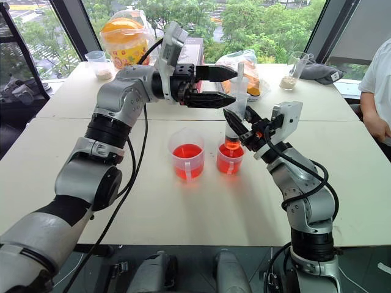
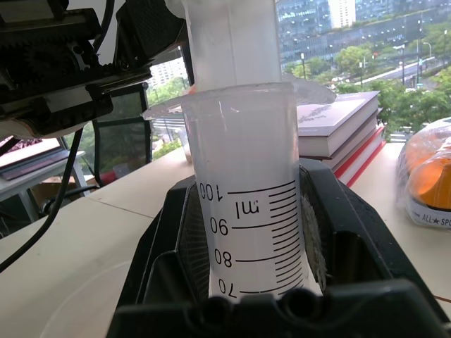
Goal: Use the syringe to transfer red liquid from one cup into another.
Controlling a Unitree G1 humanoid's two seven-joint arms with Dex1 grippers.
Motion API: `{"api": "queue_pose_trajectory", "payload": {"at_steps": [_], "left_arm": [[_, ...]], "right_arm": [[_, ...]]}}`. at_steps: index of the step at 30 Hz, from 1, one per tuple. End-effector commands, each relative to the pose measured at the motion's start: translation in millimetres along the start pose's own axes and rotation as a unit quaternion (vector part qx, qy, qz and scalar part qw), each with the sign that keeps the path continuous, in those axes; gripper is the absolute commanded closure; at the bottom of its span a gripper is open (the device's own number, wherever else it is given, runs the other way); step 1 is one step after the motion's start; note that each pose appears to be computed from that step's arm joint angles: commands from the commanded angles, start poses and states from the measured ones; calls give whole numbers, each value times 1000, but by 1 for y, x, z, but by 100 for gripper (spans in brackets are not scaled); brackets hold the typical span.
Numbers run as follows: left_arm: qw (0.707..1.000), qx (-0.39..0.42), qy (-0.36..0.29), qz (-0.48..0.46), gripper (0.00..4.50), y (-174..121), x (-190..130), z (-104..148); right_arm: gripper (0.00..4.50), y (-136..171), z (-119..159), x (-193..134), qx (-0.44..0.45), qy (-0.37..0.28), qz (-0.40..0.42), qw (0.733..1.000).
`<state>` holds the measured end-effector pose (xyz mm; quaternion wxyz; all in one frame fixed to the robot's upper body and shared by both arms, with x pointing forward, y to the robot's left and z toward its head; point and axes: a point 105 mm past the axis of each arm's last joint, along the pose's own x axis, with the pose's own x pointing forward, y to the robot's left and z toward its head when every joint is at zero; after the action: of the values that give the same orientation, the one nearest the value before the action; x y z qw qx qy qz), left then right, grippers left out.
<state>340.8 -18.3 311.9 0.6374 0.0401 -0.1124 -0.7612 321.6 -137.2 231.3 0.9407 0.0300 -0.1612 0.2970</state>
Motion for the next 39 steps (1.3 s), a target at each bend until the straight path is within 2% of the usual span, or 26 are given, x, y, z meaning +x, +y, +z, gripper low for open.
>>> {"api": "queue_pose_trajectory", "payload": {"at_steps": [1, 4, 10, 11, 30, 39], "left_arm": [[1000, 26, -9, -12, 47, 0, 13, 17], [1000, 22, -16, -9, 128, 2, 18, 17], [1000, 18, -15, -9, 421, 4, 21, 12], [1000, 18, -14, -8, 445, 4, 21, 12], [999, -9, 35, -10, 445, -1, 18, -31], [998, -33, 48, -15, 445, -8, 18, -50]], "right_arm": [[311, 4, 15, 2, -19, -26, 10, 999], [311, 6, 14, 3, -22, -22, 13, 999], [311, 8, 17, 3, -27, -22, 17, 999], [311, 9, 18, 3, -28, -22, 17, 999], [311, 16, 69, 7, -75, -66, 37, 994], [311, 15, 82, 8, -83, -75, 39, 993]]}}
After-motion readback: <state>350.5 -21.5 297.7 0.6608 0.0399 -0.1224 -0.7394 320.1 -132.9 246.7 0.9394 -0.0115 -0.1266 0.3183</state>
